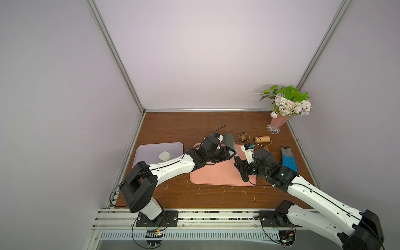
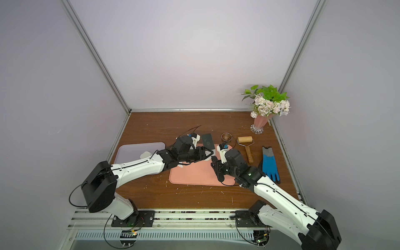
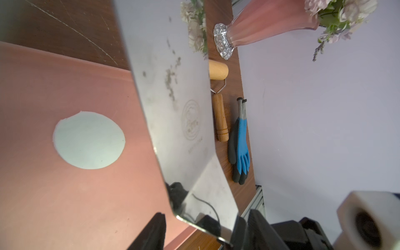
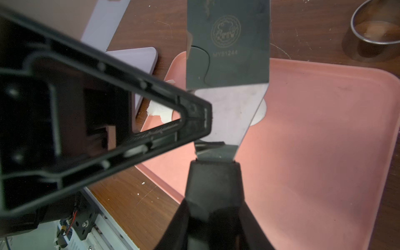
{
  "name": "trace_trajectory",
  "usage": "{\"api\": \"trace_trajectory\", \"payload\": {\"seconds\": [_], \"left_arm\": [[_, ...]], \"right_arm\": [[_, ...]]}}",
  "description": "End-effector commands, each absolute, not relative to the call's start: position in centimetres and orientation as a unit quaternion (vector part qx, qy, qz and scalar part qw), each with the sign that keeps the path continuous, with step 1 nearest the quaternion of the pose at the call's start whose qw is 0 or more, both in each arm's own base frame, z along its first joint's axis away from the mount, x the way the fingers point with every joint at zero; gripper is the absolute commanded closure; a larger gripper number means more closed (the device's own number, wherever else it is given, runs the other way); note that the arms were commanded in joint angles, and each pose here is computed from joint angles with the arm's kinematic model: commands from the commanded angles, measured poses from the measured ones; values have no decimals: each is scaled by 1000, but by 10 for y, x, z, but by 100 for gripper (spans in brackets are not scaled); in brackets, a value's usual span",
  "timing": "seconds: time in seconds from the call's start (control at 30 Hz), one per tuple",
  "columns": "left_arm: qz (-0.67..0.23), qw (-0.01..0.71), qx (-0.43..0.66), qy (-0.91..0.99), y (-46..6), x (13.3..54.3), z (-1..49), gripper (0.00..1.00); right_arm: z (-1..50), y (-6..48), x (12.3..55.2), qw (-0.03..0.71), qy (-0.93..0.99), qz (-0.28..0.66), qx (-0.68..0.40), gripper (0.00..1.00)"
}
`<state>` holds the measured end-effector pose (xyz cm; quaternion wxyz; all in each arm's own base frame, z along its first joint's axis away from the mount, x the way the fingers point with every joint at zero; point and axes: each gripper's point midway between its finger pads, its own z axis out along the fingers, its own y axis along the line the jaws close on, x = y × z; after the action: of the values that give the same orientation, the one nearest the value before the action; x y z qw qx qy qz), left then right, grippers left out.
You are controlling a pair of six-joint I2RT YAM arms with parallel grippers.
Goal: Roll out the dumpling wrappers from the dough
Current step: Pick up the spatula from the center of the board.
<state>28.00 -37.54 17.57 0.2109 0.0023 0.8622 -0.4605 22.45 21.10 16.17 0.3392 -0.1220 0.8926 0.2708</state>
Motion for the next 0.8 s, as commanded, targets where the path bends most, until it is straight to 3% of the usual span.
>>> {"api": "trace_trajectory", "payload": {"seconds": [0.0, 0.17, 0.37, 0.53, 0.63, 0.77], "left_arm": [[-493, 212, 2, 844, -386, 279, 188, 46], [-523, 191, -7, 830, -395, 276, 185, 54], [-535, 178, -8, 826, -403, 271, 181, 73], [-545, 174, -21, 820, -401, 269, 181, 96], [-559, 168, -32, 812, -401, 268, 182, 100], [-585, 156, -55, 794, -398, 268, 184, 100]], "right_arm": [[210, 227, 237, 399, 854, 308, -124, 80], [212, 234, 232, 402, 850, 312, -137, 80], [212, 238, 230, 403, 847, 315, -142, 80], [214, 234, 231, 409, 847, 311, -135, 78], [213, 230, 230, 411, 850, 304, -131, 68], [211, 220, 228, 417, 851, 296, -117, 44]]}}
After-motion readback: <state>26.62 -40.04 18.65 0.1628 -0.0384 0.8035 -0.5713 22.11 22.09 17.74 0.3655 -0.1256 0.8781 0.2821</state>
